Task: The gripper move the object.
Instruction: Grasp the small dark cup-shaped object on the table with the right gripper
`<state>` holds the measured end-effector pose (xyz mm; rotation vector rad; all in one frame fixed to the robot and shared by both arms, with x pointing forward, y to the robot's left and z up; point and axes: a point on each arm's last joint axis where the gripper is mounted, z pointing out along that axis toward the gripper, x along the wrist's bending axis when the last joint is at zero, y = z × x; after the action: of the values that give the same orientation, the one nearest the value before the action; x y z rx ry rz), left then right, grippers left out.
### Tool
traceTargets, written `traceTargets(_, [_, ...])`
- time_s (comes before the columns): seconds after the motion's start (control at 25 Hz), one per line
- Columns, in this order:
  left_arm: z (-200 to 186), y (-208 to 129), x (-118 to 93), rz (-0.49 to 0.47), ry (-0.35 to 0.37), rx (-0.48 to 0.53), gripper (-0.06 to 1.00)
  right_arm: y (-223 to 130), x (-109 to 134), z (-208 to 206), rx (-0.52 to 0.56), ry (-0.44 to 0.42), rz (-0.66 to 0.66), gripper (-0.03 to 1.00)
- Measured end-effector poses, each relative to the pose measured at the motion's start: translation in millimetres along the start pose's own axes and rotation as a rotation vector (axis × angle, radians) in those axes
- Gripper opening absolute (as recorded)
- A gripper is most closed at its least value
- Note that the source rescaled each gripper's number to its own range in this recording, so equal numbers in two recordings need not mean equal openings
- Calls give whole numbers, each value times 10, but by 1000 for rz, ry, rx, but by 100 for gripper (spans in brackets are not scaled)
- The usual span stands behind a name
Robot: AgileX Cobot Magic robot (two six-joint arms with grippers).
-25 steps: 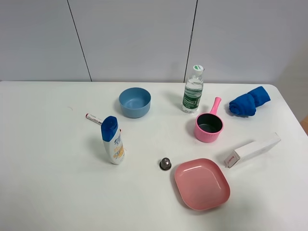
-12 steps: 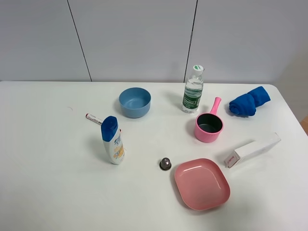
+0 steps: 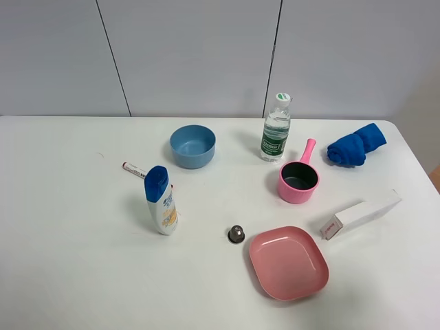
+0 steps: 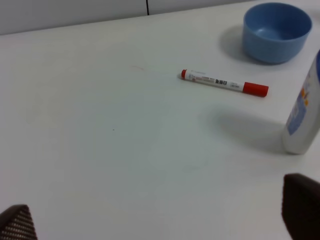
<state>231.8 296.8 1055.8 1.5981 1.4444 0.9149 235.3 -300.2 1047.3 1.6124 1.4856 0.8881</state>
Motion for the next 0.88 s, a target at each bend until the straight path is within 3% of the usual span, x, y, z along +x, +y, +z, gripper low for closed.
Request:
traceTargets(0.48, [0, 0, 0, 0, 0, 0, 100, 0, -4, 0, 0, -4, -2, 100])
traceTargets(0.88, [0, 0, 0, 0, 0, 0, 100, 150, -75, -121, -64, -81, 6, 95])
